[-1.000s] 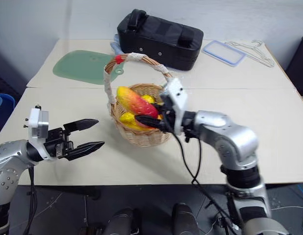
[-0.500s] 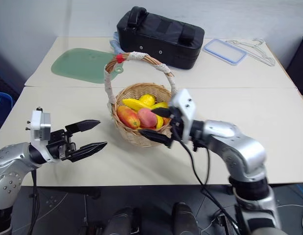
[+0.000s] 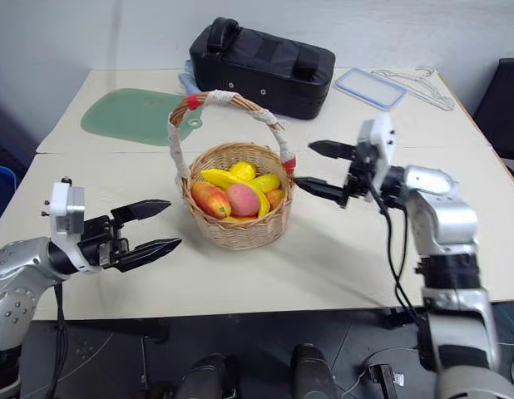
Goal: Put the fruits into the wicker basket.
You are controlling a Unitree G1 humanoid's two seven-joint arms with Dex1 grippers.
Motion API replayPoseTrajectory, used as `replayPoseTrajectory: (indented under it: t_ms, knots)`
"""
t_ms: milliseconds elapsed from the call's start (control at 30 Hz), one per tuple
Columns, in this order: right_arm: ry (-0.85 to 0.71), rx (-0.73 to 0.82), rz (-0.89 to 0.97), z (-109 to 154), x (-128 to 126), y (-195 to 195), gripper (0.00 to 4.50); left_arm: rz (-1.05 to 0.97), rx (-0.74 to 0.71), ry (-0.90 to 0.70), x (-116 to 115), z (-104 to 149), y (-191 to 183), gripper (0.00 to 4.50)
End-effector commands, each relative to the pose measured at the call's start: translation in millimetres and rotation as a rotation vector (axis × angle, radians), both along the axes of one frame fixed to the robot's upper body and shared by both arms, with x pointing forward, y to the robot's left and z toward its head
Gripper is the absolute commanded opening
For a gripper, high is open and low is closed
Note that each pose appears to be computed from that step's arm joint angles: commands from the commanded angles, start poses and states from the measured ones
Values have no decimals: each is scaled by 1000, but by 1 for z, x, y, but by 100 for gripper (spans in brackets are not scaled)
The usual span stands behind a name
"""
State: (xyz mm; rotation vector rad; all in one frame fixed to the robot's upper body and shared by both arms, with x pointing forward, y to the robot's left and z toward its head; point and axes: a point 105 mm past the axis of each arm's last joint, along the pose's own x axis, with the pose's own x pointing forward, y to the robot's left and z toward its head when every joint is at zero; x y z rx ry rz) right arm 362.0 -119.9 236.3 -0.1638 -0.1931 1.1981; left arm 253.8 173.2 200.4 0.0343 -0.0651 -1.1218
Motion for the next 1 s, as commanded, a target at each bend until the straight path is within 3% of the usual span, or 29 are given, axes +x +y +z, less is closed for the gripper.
replayPoseTrajectory:
  t_ms: [33,133,467,600,733,1000]
  knots:
    - [-3,-10,41,0,7,13,431,-19,-12,-18,-1,5,-4,450]
    - [9,-54,60,-7,11,20,362,-19,-9,-20,0,5,-4,450]
    - [-1,-24,97,1,-5,9,24,-34,-17,-25,3,4,-8,450]
    - [-21,12,51,9,-24,-5,18,-56,-21,-21,5,2,-12,450]
    - [-52,89,-123,19,-48,-43,18,-85,-26,-17,9,-1,-17,450]
    - [-159,149,-707,29,-72,-157,18,-145,-22,-31,22,4,-23,450]
